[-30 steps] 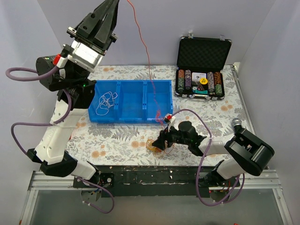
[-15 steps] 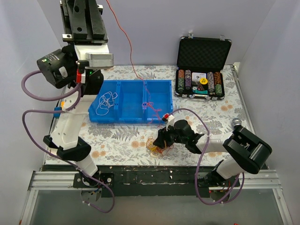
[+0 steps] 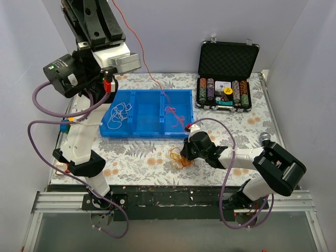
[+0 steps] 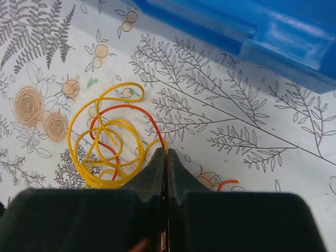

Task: Untangle the cables

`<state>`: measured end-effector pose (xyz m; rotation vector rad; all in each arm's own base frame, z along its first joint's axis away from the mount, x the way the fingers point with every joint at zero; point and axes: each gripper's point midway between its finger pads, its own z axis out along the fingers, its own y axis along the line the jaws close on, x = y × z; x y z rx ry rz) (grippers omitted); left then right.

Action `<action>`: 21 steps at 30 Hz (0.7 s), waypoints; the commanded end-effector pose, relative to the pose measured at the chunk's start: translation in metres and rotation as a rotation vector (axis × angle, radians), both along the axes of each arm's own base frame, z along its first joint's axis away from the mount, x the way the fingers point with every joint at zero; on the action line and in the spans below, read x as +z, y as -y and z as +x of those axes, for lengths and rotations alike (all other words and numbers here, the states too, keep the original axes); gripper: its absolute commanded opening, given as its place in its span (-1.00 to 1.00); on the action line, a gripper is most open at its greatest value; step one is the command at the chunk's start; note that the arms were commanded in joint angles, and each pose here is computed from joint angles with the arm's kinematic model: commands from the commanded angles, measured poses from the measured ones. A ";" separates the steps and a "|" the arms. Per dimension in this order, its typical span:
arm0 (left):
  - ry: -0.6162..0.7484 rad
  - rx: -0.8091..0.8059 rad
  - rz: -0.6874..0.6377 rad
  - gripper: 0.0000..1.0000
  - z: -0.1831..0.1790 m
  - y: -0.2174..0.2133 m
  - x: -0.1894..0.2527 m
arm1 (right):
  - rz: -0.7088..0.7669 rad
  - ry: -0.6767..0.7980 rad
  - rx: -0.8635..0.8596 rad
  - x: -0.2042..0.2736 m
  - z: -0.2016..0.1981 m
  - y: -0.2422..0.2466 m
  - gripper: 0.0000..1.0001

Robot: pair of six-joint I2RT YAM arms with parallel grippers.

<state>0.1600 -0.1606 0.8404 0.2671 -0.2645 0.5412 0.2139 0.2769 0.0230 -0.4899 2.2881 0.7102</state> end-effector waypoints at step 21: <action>-0.175 0.296 -0.217 -1.00 -0.065 -0.124 -0.008 | -0.111 -0.141 -0.516 -0.024 0.011 0.118 -0.97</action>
